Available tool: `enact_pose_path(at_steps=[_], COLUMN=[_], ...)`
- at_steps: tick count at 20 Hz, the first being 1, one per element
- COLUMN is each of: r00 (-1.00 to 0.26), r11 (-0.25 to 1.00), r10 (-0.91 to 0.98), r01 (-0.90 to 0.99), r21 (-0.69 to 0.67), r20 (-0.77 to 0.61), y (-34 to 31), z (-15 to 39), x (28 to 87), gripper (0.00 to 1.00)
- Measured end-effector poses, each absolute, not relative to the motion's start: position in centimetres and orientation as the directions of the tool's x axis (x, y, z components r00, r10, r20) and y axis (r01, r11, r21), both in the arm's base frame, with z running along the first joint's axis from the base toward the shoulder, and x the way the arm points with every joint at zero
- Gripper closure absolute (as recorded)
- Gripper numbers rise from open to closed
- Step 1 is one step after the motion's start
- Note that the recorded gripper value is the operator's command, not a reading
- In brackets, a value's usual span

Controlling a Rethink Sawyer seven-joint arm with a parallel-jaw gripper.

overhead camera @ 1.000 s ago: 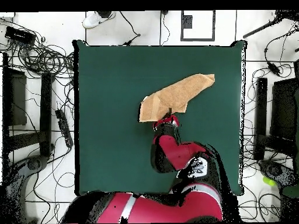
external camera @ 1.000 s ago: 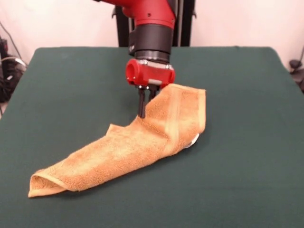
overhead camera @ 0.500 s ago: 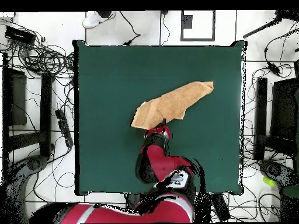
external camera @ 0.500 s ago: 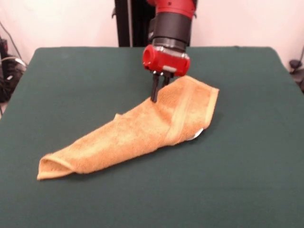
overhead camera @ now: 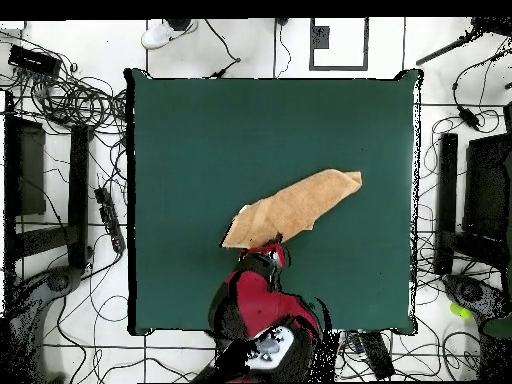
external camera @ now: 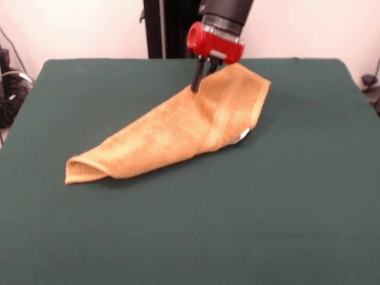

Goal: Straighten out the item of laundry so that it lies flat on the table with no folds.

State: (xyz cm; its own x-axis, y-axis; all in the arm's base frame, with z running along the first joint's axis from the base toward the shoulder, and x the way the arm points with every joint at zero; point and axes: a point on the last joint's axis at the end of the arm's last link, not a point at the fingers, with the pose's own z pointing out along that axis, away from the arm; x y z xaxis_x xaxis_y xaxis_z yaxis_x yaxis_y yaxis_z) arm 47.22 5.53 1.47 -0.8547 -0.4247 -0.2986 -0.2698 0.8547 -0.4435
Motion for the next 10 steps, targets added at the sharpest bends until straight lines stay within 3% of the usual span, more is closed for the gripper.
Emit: enact_pose_path(at_steps=[10], r00=[-0.889], r11=[0.834], r10=[-0.409], r01=[-0.273], r21=[-0.479], r20=[-0.207], y=[7.7], z=[6.1], x=[44.7], gripper=[1.0])
